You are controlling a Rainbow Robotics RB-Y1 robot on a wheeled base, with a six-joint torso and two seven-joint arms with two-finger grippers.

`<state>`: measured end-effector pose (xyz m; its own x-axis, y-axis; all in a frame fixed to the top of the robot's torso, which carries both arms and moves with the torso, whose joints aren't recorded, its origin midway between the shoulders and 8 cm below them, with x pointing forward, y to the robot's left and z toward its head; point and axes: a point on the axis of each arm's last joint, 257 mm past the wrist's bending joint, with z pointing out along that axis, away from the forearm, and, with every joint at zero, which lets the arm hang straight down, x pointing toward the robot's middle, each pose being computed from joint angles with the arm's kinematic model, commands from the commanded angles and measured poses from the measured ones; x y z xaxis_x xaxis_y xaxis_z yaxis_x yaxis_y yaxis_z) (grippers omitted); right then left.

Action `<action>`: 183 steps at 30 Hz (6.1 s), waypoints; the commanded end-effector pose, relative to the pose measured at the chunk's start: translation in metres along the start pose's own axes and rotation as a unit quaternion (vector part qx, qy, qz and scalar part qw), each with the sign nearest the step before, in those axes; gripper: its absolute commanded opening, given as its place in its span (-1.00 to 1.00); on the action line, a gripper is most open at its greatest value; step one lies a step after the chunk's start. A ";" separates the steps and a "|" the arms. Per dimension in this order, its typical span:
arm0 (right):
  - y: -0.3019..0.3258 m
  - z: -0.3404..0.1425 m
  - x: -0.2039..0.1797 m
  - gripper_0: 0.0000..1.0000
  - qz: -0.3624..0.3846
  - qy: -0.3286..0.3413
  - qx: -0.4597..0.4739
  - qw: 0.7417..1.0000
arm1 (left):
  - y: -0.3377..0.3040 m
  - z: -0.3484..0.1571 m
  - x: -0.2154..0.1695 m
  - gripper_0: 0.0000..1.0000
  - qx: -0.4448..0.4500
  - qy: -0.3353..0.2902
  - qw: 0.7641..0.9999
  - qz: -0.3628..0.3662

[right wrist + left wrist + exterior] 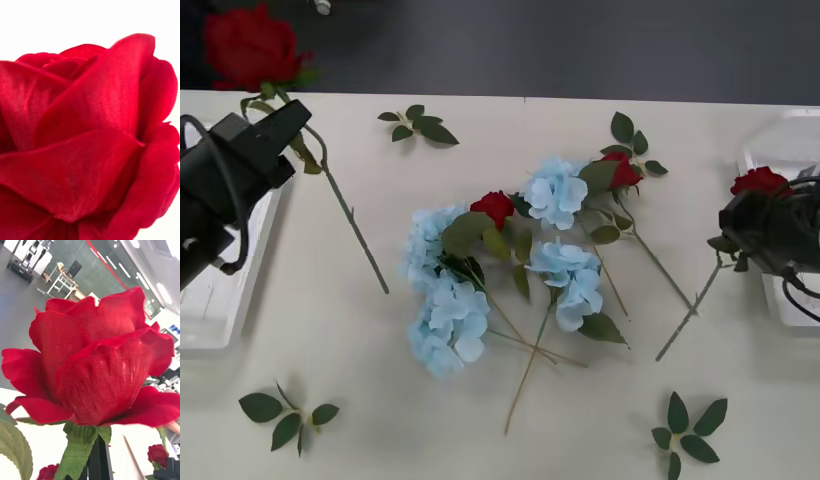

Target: Put the red flowers into the right box and the blue flowers into the left box

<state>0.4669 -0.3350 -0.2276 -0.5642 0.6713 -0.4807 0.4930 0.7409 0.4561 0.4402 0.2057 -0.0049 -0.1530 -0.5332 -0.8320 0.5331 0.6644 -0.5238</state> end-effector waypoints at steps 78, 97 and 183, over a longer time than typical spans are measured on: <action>-0.079 -0.059 -0.176 1.00 -0.390 -0.108 -0.024 0.914 | -0.189 0.019 0.110 -1.00 0.541 0.156 0.800 0.205; 0.068 -0.126 -0.062 1.00 -0.484 -0.075 -0.280 0.825 | -0.202 0.029 0.121 -1.00 0.542 0.158 0.801 0.197; 0.286 -0.100 0.261 -1.00 -0.501 -0.198 -0.527 0.657 | -0.202 0.029 0.121 -1.00 0.542 0.158 0.801 0.197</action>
<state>0.3969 0.0394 -0.1674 0.0291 -0.0619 -0.9977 -0.8368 0.5444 -0.0582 0.3394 -0.0048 -0.0045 0.0483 -0.1135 -0.9924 0.9796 -0.1888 0.0693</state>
